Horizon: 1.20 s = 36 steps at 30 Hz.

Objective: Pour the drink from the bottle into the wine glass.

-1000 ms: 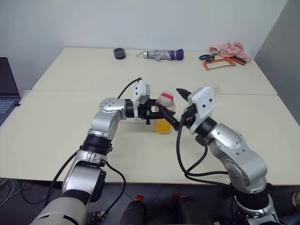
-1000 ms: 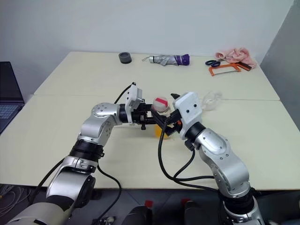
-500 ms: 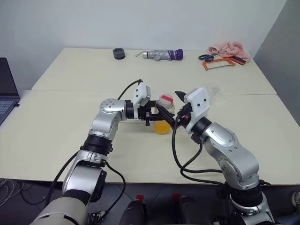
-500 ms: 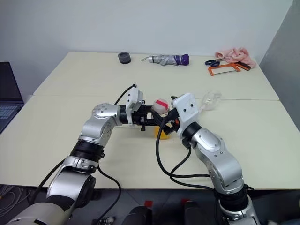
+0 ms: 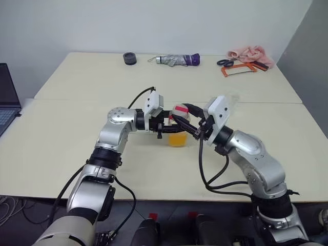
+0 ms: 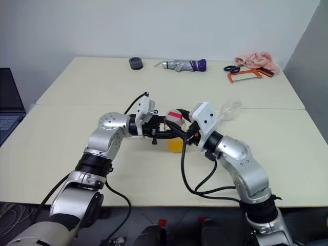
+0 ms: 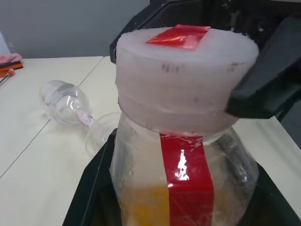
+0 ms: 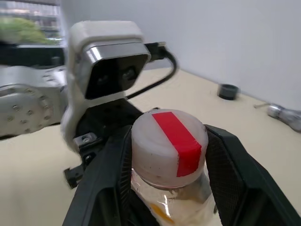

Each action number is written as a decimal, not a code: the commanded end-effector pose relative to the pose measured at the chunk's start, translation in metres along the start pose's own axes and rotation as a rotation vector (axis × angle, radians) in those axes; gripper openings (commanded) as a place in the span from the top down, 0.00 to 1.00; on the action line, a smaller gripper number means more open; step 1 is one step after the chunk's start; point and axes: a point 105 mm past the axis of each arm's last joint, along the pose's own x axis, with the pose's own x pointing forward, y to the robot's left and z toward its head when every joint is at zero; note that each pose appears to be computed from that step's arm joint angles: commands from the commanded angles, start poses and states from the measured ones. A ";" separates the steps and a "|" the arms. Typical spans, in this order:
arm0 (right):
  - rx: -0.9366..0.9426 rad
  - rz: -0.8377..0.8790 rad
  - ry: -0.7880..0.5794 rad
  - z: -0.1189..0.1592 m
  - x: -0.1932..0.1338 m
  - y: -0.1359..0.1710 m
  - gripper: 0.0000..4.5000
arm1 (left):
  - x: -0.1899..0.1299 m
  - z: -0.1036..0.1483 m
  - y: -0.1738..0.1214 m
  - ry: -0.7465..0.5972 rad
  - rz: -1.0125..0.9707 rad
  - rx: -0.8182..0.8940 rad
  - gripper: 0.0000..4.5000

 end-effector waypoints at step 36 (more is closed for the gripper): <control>0.060 -0.479 -0.089 0.018 0.003 0.009 0.04 | 0.009 0.012 0.010 -0.030 0.051 0.028 0.60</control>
